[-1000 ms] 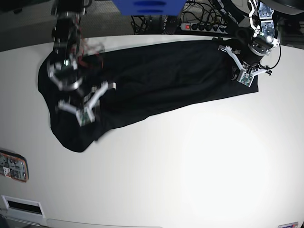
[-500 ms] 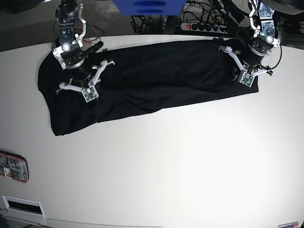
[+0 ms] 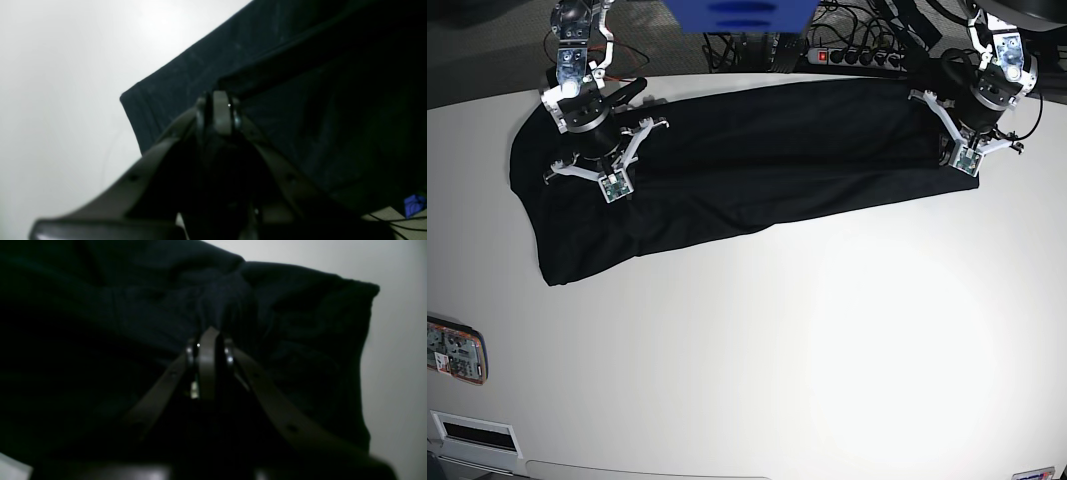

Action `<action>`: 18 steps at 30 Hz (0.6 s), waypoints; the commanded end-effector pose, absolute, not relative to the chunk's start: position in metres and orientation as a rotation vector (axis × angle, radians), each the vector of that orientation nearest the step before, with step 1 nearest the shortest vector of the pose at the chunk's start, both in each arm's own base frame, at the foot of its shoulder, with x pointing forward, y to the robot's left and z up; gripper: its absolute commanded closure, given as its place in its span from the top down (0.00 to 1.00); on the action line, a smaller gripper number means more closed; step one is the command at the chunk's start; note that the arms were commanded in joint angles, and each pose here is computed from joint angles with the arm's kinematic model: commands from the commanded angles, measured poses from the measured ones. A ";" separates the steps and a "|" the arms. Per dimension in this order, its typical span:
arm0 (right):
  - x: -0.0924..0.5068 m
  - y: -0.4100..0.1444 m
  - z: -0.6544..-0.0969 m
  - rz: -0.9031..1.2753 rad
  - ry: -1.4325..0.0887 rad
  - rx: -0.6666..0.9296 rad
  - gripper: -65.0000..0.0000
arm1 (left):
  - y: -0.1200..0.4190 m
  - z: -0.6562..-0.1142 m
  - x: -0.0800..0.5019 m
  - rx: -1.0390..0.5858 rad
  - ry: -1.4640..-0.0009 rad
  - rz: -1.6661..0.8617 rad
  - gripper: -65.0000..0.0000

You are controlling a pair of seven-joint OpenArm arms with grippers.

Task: Fold the T-shirt properly
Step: 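Hold the folded edge with both grippers and smooth the fabric flat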

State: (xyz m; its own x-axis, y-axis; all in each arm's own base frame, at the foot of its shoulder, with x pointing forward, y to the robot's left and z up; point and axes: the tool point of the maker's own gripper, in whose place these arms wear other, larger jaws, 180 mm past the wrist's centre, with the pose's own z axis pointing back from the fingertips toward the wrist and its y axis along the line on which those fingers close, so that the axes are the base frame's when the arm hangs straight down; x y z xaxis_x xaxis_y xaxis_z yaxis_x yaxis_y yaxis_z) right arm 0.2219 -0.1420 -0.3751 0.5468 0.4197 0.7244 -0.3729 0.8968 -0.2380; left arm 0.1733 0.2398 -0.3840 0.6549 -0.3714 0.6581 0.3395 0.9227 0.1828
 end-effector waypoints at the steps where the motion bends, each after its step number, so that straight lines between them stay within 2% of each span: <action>1: 0.229 -0.144 -0.363 0.472 -0.922 -0.071 0.00 | 0.245 -0.375 0.178 0.065 -0.786 -0.406 0.00; 6: 0.231 -0.149 -0.362 0.464 -0.923 -0.083 0.00 | 0.254 -0.365 0.180 0.098 -0.804 -0.401 0.00; 18: 0.230 -0.150 -0.363 0.467 -0.915 -0.086 0.00 | 0.250 -0.375 0.142 0.078 -0.716 -0.420 0.00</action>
State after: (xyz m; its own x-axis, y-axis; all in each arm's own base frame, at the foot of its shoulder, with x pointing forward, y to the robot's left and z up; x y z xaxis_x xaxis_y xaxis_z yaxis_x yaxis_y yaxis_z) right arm 0.2240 -0.1474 -0.3736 0.5446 0.4265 0.7222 -0.3694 0.8950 -0.2500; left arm 0.1413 0.2451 -0.3802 0.6823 -0.3861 0.6208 0.3493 0.9181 0.1871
